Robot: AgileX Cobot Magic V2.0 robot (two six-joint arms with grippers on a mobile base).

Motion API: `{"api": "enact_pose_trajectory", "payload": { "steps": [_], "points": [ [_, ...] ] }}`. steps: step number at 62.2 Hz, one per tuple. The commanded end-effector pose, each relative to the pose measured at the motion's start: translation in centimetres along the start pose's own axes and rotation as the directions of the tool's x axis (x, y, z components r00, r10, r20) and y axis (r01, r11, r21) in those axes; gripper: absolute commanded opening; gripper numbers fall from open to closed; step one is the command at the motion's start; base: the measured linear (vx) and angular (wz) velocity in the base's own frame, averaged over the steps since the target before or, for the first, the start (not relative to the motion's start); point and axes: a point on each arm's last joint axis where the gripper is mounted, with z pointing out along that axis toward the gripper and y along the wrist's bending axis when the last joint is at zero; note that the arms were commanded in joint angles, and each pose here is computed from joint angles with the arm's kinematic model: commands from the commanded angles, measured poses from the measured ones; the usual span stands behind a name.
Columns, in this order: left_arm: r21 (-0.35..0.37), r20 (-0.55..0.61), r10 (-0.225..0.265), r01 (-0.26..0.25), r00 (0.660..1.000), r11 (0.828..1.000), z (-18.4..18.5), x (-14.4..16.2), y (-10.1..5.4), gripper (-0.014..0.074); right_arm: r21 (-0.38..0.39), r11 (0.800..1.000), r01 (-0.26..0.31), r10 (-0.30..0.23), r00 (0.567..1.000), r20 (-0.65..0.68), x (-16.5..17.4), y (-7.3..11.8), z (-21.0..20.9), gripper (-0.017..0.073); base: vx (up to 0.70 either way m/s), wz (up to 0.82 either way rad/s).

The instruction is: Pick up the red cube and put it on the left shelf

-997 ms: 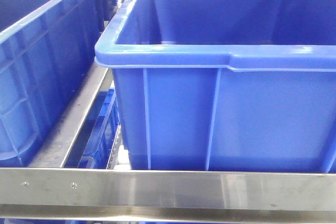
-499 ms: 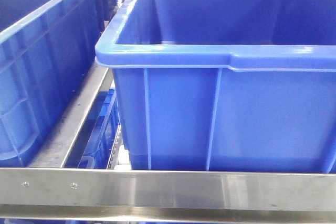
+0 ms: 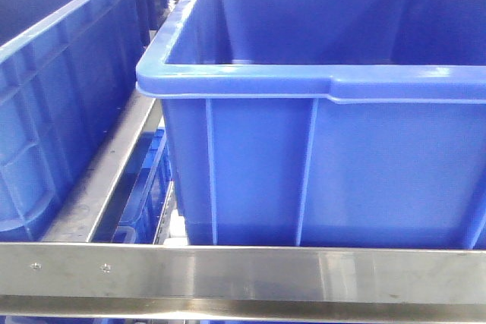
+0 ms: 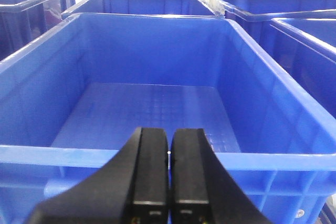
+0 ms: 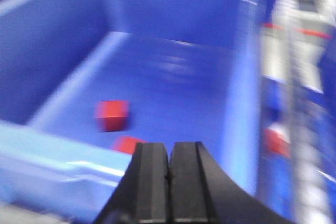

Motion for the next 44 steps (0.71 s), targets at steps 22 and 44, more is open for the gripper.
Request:
{"api": "enact_pose_trajectory", "payload": {
  "steps": [22, 44],
  "points": [
    [0.000, 0.072, -0.012, 0.012, 0.997, 1.000, -0.1, 0.0, 0.1, 0.0122, 0.136, 0.982, -0.127, 0.070, 0.929, 0.362, 3.6, -0.9, -0.8, 0.0017, 0.00, 0.00],
    [0.000, 0.072, -0.012, 0.012, 0.997, 1.000, -0.1, 0.0, 0.1, 0.0122, 0.138, 0.982, -0.128, 0.071, 0.932, 0.356, 3.6, -0.9, -0.7, 0.0017, 0.00, 0.00]
  ]
}}
